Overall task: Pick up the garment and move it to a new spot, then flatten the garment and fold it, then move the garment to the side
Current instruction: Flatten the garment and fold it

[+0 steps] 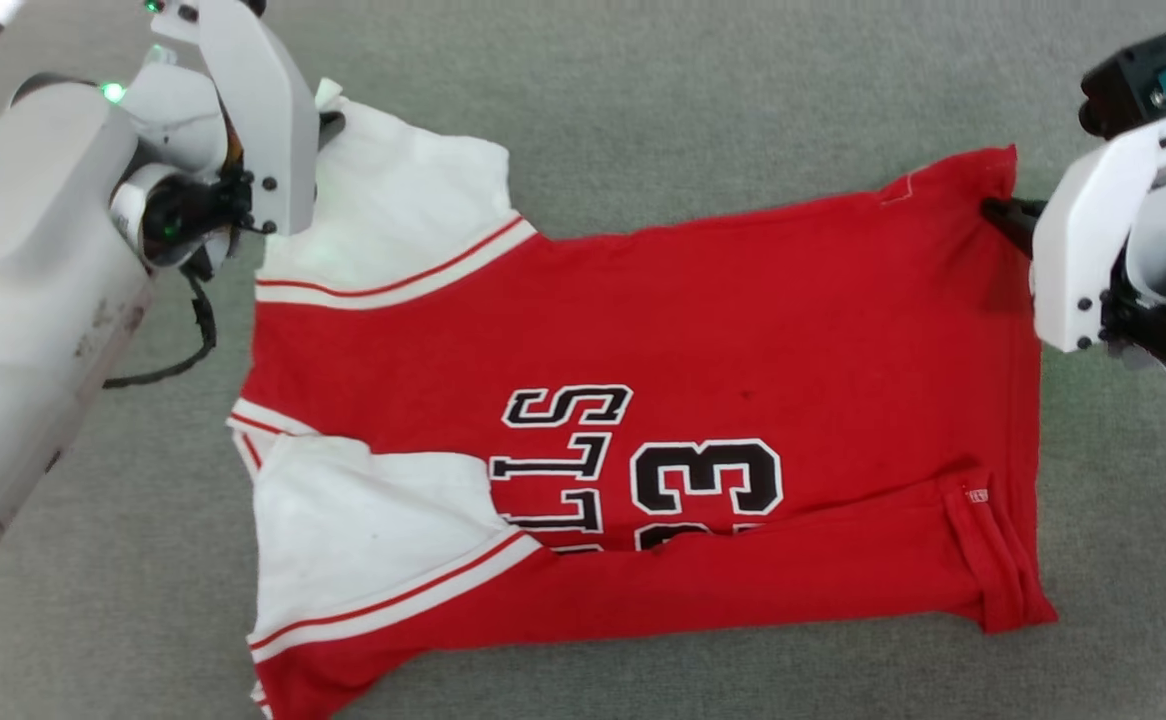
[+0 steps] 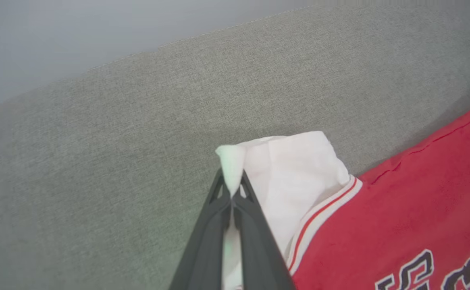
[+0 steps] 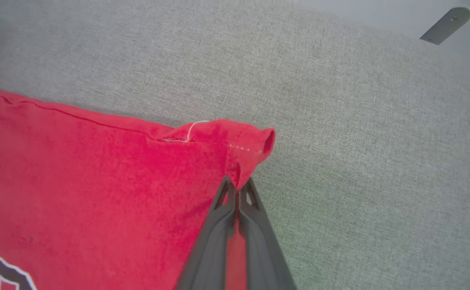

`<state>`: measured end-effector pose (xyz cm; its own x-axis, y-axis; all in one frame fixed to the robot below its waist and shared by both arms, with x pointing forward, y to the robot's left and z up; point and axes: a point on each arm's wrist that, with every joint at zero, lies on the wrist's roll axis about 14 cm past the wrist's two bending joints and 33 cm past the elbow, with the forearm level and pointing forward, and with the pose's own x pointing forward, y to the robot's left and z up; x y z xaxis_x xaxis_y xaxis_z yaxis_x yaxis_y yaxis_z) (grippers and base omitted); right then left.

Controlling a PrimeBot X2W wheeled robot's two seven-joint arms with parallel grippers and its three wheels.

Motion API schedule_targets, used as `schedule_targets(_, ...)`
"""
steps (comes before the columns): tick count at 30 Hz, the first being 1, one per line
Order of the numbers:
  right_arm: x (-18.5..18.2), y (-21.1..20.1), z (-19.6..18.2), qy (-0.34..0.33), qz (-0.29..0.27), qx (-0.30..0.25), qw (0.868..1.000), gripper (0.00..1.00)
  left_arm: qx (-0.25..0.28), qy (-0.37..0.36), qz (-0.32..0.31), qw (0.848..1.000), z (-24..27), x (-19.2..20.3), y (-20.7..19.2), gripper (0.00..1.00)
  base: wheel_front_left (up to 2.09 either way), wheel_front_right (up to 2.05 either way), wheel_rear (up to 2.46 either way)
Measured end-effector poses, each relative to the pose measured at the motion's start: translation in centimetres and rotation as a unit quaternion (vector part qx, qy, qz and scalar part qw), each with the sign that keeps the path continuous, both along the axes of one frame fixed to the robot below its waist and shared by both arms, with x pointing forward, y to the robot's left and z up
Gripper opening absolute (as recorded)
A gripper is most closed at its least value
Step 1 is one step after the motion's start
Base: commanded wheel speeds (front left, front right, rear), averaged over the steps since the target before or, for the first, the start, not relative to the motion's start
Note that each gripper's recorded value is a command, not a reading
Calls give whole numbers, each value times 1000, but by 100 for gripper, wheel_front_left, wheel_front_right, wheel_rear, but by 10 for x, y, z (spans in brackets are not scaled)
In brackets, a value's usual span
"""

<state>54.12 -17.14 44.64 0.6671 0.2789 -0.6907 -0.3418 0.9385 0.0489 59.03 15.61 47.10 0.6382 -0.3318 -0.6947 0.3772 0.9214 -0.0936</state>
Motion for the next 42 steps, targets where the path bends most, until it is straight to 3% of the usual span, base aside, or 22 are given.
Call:
schedule_targets(10, -16, 1, 25, -36, 22, 1, 999, 0, -5, -48, -2, 999, 46, -33, 20, 0, 0, 0, 0)
schedule_targets(19, -46, 0, 35, -45, 36, 4, 998, 0, 5, -46, -4, 999, 60, -86, 48, 0, 0, 0, 0)
schedule_targets(33, -104, -2, 6, 9, 23, 32, 999, 0, -20, 40, -7, 999, 21, -182, 34, 0, 0, 0, 0)
schedule_targets(42, -138, -5, -19, 63, 2, 36, 997, 0, -32, 102, -9, 994, -14, -212, 20, 0, 0, 0, 0)
